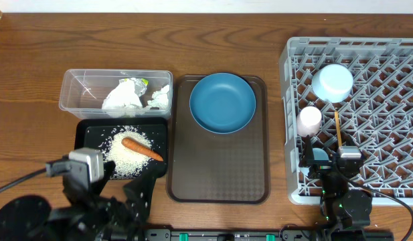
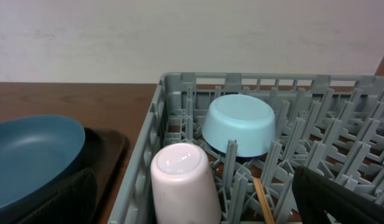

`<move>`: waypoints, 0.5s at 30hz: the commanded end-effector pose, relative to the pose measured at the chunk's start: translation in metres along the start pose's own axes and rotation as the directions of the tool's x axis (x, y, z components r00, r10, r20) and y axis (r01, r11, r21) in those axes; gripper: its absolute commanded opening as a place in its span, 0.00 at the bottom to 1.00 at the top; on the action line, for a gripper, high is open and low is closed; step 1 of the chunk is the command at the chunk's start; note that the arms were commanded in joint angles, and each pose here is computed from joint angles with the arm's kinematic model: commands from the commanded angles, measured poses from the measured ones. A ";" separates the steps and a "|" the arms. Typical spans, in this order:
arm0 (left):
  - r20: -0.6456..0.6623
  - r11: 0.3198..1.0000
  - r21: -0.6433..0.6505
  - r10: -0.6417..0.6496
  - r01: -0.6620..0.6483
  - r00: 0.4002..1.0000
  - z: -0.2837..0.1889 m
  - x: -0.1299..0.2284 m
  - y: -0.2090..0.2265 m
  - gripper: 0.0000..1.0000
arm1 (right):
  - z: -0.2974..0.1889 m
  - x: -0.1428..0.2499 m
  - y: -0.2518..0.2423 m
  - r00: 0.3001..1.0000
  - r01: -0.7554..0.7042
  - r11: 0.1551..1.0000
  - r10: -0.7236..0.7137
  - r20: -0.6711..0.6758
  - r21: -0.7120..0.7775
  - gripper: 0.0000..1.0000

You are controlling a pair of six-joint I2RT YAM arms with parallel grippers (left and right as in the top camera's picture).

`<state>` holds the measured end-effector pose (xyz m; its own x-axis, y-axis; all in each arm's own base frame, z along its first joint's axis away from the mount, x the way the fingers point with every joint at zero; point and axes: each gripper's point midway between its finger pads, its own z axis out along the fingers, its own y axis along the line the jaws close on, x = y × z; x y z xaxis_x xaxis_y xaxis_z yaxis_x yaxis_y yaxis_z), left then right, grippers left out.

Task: Sort waste into correct bins and load items into the dishwasher rack

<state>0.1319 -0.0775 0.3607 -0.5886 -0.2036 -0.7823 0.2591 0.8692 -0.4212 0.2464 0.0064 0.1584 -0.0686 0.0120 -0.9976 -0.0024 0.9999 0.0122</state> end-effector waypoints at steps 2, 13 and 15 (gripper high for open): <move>0.018 1.000 -0.018 0.014 -0.013 1.000 0.020 0.004 0.014 0.98 | 0.000 0.000 -0.003 1.000 0.011 1.000 -0.011 0.000 0.010 0.99; 0.154 0.996 0.046 0.071 -0.079 0.986 0.084 0.025 0.042 0.98 | 0.000 0.000 -0.003 1.000 0.011 1.000 -0.011 0.000 0.010 0.99; 0.187 0.994 0.053 0.083 -0.095 0.979 0.094 0.027 0.047 0.98 | 0.000 0.000 -0.003 1.000 0.011 1.000 -0.011 0.000 0.010 0.99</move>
<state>0.1982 -0.0818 0.2869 -0.4284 -0.2168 -0.8772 0.3299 0.8663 -0.3751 0.2464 0.0064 0.1583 -0.0690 0.0116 -0.9975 -0.0024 0.9999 0.0118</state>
